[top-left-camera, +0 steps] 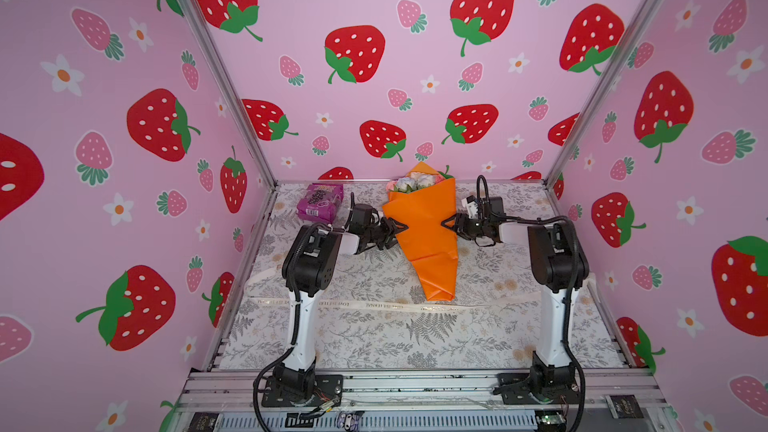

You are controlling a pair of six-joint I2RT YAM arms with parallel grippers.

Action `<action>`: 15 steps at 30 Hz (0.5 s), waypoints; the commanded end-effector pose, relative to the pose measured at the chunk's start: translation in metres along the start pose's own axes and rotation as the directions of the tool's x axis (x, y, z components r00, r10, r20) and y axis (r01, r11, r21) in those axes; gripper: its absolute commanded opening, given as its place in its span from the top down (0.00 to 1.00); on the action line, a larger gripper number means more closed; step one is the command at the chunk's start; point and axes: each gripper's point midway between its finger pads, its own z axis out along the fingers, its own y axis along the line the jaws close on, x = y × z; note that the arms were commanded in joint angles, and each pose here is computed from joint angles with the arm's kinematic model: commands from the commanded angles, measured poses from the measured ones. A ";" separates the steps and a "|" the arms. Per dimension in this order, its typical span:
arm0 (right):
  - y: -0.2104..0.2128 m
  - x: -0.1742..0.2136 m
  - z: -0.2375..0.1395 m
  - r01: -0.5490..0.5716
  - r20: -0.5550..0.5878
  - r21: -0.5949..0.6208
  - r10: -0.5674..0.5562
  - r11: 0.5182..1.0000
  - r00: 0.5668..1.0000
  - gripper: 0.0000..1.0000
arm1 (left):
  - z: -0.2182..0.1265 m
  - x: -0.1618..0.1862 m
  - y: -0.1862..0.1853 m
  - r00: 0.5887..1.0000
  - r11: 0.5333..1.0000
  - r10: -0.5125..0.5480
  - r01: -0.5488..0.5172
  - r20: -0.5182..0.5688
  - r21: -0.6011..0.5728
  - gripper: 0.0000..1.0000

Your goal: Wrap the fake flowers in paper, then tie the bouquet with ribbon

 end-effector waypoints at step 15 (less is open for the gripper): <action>-0.028 0.003 0.025 -0.093 -0.038 -0.090 0.090 0.992 0.995 0.41 | 0.045 -0.026 0.023 0.995 0.995 -0.101 0.101 0.006 0.022 0.58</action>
